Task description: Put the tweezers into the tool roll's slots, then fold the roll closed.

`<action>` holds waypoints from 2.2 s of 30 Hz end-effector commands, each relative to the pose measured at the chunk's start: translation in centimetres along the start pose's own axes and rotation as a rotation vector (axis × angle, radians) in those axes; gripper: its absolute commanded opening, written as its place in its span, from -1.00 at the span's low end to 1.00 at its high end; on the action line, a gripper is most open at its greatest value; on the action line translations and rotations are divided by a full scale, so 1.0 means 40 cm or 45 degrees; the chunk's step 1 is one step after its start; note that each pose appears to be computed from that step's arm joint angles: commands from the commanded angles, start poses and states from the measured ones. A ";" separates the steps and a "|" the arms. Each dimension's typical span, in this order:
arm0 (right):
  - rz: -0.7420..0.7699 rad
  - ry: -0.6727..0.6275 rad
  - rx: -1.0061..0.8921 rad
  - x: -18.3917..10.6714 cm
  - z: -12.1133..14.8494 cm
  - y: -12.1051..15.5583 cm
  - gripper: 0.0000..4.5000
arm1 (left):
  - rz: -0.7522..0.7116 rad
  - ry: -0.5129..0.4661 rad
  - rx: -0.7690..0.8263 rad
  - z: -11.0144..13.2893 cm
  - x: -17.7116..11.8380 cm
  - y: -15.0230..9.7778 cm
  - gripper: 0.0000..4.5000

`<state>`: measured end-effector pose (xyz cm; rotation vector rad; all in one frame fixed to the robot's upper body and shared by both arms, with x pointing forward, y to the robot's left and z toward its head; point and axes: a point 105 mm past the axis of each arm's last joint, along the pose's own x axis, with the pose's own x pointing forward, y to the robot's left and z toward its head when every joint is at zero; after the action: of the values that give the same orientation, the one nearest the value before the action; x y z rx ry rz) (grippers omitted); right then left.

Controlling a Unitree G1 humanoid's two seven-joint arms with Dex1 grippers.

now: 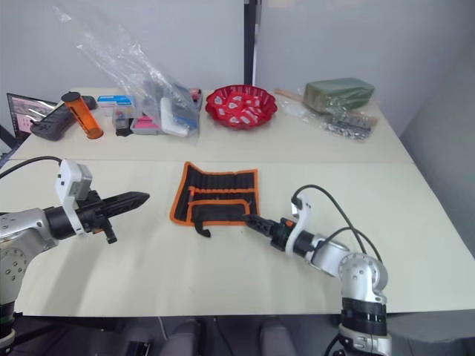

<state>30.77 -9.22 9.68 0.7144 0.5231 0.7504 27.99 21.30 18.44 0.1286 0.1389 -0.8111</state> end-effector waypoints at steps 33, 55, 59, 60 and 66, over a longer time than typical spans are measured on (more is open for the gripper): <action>-0.022 0.306 -0.441 0.127 0.158 -0.013 0.98 | 0.126 -0.029 0.048 0.014 -0.055 -0.022 -1.00; 0.138 0.142 -0.043 0.108 0.197 -0.016 -0.27 | 0.173 -0.028 0.058 0.011 -0.054 -0.001 -1.00; 0.136 0.132 -0.021 0.098 0.194 -0.025 -0.88 | 0.174 -0.020 0.063 0.010 -0.055 0.002 -1.00; 0.134 0.141 -0.025 0.091 0.190 -0.027 -0.99 | 0.182 -0.020 0.065 0.013 -0.057 0.007 -1.00; 0.116 0.168 -0.069 0.035 0.204 -0.027 -0.99 | 0.168 -0.023 0.073 0.022 -0.057 0.016 -1.00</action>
<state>37.59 -11.18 11.91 0.6544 0.6507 0.8628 26.99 23.33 18.70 0.1496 0.1268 -0.6740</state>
